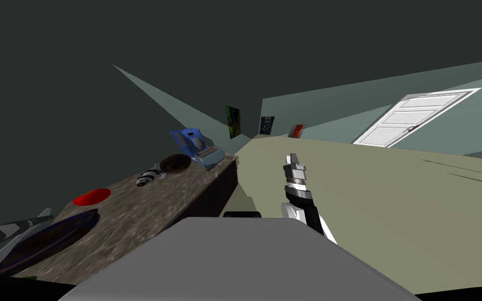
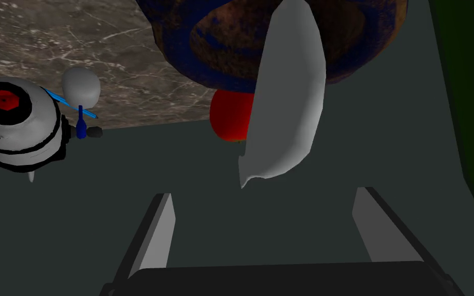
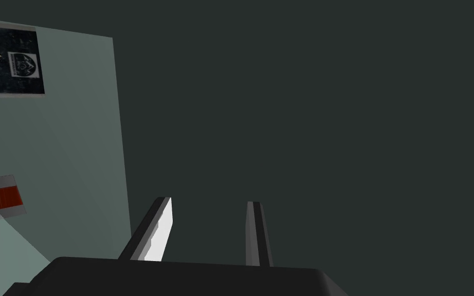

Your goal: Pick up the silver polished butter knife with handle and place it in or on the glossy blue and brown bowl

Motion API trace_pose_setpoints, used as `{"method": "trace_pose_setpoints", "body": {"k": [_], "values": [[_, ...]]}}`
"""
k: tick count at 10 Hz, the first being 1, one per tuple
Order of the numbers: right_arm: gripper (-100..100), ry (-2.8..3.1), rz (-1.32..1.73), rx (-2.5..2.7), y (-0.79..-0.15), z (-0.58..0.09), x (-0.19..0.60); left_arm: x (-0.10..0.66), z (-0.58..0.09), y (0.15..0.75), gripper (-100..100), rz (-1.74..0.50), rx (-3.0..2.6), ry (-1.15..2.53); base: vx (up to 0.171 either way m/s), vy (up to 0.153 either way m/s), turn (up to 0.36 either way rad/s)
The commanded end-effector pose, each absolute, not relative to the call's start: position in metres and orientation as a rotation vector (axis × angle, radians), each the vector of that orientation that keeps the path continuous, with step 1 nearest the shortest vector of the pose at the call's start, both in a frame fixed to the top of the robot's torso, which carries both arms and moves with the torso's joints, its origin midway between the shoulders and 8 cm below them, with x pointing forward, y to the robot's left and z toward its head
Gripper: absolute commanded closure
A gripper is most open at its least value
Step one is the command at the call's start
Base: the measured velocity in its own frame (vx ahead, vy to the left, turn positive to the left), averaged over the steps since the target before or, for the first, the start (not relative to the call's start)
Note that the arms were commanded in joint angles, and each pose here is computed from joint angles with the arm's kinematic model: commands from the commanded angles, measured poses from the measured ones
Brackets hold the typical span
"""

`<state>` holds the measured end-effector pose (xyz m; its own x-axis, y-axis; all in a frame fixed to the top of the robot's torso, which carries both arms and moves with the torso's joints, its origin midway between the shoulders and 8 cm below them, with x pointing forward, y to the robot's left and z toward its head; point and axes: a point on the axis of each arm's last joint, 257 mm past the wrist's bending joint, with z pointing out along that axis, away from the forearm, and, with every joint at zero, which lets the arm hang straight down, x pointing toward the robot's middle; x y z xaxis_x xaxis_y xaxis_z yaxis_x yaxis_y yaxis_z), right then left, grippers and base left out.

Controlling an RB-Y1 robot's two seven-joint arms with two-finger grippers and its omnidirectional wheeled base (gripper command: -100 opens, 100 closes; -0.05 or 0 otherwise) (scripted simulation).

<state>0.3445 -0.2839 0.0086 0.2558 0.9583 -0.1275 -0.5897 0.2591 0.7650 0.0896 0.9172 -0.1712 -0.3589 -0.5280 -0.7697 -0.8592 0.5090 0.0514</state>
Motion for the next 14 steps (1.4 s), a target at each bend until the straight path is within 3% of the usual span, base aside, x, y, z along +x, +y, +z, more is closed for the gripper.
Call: {"method": "trace_pose_setpoints", "body": {"k": [1, 2, 3, 13, 14], "values": [[0, 0.671, 1.162, 0.665, -0.284, 0.009, 0.345, 0.090, -0.171, 0.917, -100, 0.596, -1.131, 2.041, 0.000, 0.000, 0.000], [0, 0.671, 1.162, 0.665, -0.284, 0.009, 0.345, 0.090, -0.171, 0.917, 0, 0.596, -1.131, 2.041, 0.000, 0.000, 0.000], [0, 0.671, 1.162, 0.665, -0.284, 0.009, 0.345, 0.096, -0.157, 0.919, -100, 0.596, -1.122, 2.042, -0.004, -0.012, 0.033], [0, 0.671, 1.162, 0.665, -0.284, 0.009, 0.345, 0.118, -0.111, 0.921, -100, 0.598, -1.091, 2.048, -0.005, -0.016, 0.021], [0, 0.671, 1.162, 0.665, -0.284, 0.009, 0.345, 0.118, -0.111, 0.921, 0, 0.596, -1.093, 2.048, 0.000, 0.000, 0.000]]}}
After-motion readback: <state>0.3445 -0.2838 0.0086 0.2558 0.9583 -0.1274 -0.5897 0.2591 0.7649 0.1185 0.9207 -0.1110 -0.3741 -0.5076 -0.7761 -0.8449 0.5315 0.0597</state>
